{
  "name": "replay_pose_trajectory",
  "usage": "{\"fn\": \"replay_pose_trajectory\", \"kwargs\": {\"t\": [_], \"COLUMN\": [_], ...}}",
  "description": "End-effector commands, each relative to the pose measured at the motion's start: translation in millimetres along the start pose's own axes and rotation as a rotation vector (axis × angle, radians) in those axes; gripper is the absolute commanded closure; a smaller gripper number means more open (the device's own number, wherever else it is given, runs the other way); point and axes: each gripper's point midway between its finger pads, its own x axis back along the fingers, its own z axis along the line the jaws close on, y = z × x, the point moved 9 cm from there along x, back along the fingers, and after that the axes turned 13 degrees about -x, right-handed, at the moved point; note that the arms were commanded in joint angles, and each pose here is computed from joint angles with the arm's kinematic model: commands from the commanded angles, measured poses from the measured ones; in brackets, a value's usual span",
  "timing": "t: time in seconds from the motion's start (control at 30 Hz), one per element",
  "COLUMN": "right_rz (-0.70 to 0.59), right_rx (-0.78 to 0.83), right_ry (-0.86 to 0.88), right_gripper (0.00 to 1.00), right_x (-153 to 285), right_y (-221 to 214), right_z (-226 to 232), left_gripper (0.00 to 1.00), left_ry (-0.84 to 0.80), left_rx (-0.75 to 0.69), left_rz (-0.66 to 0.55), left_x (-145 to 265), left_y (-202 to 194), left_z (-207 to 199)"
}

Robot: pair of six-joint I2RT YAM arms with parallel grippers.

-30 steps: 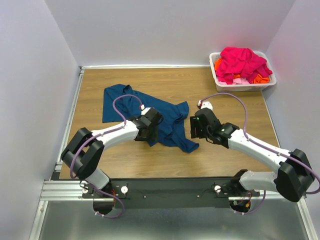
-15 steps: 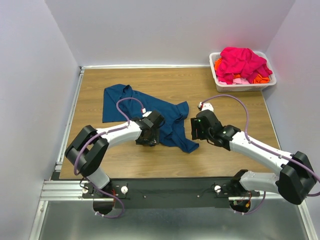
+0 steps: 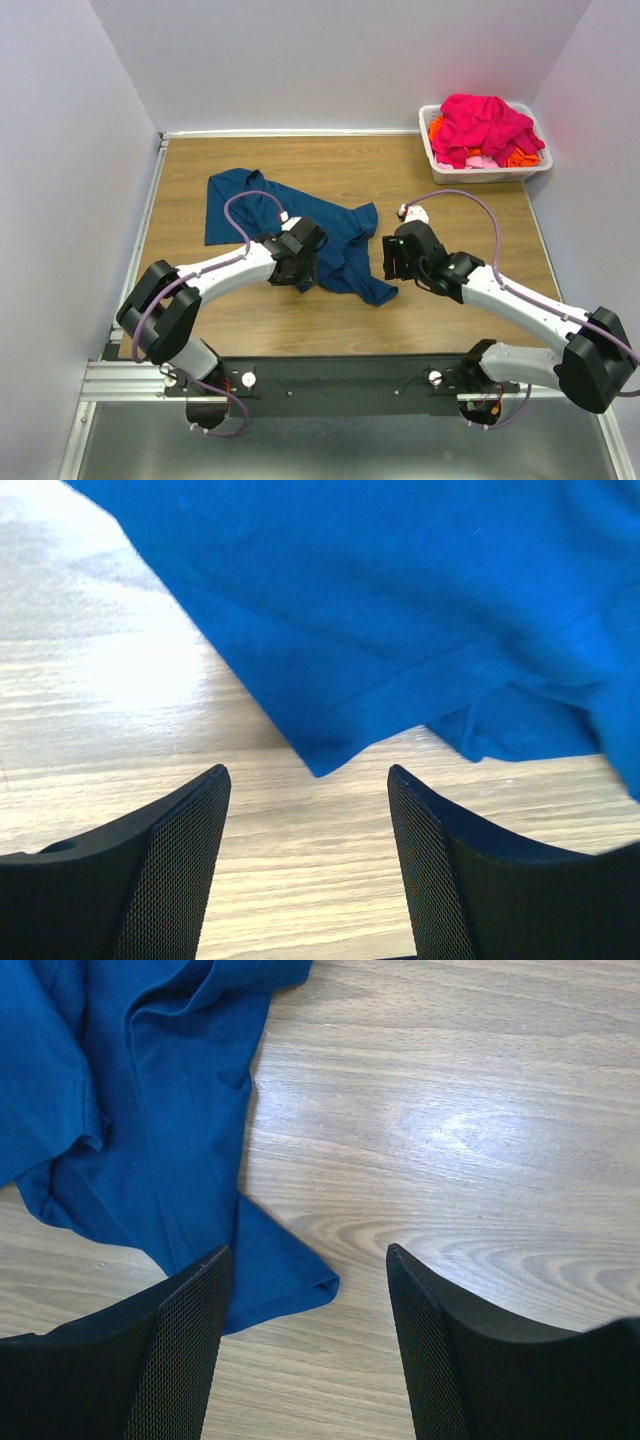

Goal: Fold and stack the t-shirts
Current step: Flatten the tshirt out

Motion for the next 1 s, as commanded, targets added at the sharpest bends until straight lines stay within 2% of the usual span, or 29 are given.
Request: {"fn": "replay_pose_trajectory", "kwargs": {"t": [0.0,0.23,0.37,0.57,0.7,0.77,0.87,0.97], "right_rz": [0.003,0.009,0.017,0.019,0.023,0.026,0.026,0.028], "right_rx": [0.012,0.015,0.018,0.020,0.021,0.021,0.022,0.022], "right_ry": [0.022,0.040,0.042,0.044,0.045,0.049,0.052,0.057], "right_gripper": [0.30,0.30,0.30,0.30,0.30,0.30,0.30,0.30], "right_x": [-2,-2,-4,-5,-5,-5,-5,-5], "right_y": [-3,-4,-6,-7,-7,-7,-7,-7], "right_z": [2,2,2,2,3,3,3,4], "left_gripper": [0.28,0.30,0.41,0.42,0.55,0.56,0.65,0.80], "left_ry": [0.014,0.063,0.093,0.081,0.069,0.066,0.053,0.044], "left_rx": [0.006,-0.017,-0.031,-0.043,-0.049,-0.054,-0.061,-0.077], "left_rz": [-0.019,-0.006,0.015,0.070,0.080,0.082,0.091,0.095], "left_x": [-2,-21,-27,-34,-36,-38,-41,-44], "left_y": [6,8,4,-12,-15,-16,-18,-18], "left_z": [-4,-5,-2,2,2,1,1,-1]}}
